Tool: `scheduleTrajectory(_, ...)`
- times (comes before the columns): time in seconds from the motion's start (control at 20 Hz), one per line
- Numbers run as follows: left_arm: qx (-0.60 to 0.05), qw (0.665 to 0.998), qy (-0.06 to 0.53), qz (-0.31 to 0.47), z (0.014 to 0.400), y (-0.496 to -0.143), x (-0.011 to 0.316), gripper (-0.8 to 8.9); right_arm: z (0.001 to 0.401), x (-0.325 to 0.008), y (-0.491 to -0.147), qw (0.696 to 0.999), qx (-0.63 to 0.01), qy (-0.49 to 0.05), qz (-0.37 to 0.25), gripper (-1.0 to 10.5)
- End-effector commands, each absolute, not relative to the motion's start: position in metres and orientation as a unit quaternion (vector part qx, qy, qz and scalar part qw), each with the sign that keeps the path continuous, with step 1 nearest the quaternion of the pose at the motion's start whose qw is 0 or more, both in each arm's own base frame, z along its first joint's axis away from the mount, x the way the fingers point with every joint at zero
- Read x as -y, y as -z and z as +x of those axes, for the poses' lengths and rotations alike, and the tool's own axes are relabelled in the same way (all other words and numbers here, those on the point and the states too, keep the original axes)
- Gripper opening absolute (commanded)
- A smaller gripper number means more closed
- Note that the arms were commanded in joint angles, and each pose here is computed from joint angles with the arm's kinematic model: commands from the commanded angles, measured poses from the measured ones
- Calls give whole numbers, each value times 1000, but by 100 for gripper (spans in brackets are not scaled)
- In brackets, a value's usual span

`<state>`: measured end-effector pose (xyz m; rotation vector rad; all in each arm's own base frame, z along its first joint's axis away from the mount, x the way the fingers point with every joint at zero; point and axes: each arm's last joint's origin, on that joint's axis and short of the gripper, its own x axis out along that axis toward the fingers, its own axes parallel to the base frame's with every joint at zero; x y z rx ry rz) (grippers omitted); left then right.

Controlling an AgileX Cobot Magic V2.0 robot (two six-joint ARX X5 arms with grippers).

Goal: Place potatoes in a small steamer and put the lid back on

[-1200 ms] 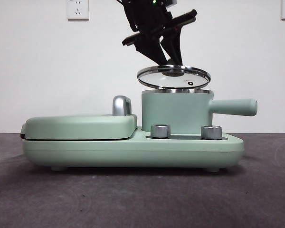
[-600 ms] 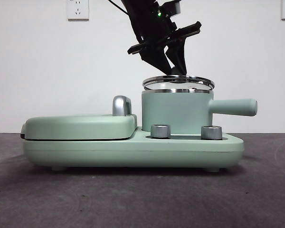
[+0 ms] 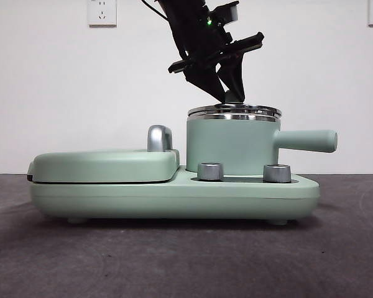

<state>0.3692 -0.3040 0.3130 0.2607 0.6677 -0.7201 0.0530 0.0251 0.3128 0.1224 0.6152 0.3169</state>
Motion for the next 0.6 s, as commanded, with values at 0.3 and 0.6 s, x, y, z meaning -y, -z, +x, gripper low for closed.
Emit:
scheduleTrajectory(0.3, -313, 846, 399, 164, 376, -294, 316, 14, 53, -26, -314, 938, -301, -157, 70, 487)
scheduleTrajectory(0.6, -341, 839, 389, 172, 381, -289, 305, 14, 53, -26, -314, 938, -300, -157, 71, 487)
